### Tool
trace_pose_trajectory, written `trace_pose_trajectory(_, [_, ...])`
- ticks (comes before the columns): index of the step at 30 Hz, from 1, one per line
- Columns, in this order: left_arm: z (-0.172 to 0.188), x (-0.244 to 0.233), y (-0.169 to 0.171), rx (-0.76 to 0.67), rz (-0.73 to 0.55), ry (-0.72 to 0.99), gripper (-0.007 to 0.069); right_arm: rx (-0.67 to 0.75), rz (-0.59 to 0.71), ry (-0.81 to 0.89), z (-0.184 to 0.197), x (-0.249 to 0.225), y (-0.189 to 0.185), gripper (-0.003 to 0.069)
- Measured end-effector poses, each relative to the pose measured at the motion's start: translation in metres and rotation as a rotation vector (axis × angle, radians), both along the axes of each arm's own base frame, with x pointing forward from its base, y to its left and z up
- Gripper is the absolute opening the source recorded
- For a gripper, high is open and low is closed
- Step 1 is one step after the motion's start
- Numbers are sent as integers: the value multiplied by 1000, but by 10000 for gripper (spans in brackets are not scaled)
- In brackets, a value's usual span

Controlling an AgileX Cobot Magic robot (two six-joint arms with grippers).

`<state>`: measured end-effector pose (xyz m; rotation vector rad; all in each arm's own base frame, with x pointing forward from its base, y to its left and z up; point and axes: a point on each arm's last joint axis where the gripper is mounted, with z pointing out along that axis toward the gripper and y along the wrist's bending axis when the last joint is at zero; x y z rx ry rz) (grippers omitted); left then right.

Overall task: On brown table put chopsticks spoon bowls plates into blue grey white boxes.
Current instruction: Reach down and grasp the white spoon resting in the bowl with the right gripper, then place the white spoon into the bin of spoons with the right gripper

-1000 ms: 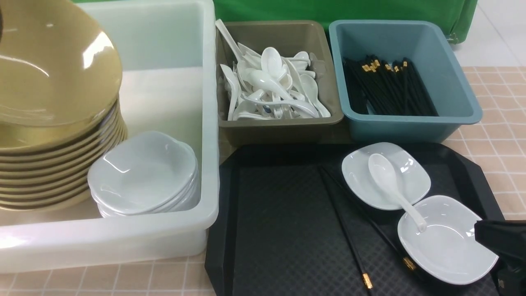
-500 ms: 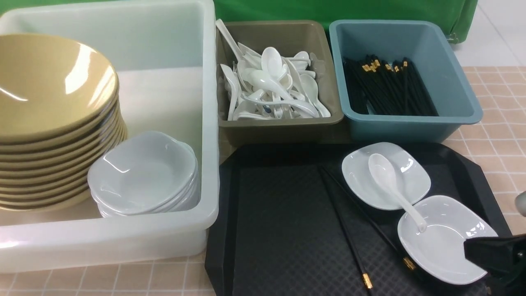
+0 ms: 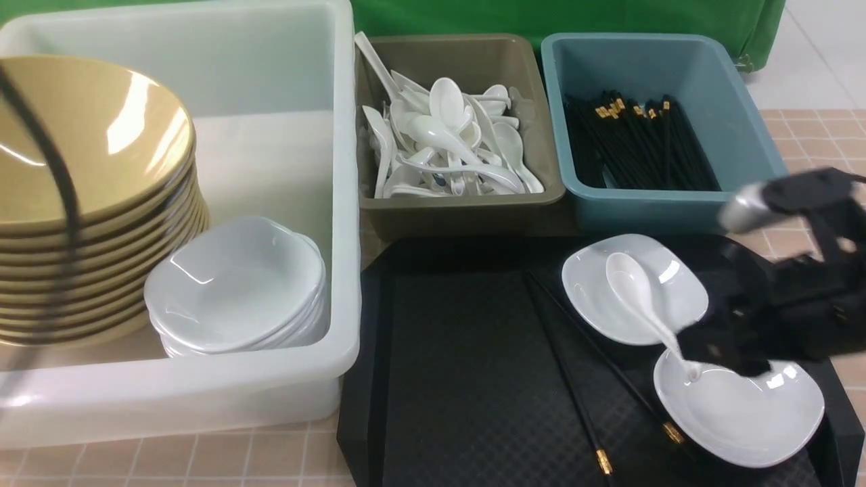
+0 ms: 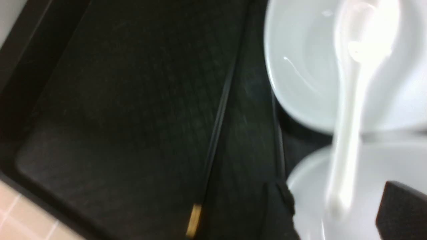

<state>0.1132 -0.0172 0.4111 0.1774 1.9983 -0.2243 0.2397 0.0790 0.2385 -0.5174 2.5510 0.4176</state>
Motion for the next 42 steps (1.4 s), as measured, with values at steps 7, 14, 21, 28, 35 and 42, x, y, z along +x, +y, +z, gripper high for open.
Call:
trace_pose_trajectory(7, [-77,-37,-1,98,-14,98,1,-131,22,52,-34,48,9,416])
trace_pose_trajectory(14, [-121,-54,2,130,21,109,1,-153,45,112,-53,57,14,175])
trace_pose_trajectory(21, [-127,-52,6,121,92,-68,1,-138,109,113,-22,54,21,69])
trace_pose_trajectory(28, [-130,-48,6,70,119,-131,1,-96,248,-150,47,55,58,69])
trace_pose_trajectory(35, [-129,-47,5,39,118,-141,1,-35,188,-564,67,107,103,71])
trace_pose_trajectory(42, [-135,-47,4,28,111,-113,1,-31,181,-527,53,164,120,309])
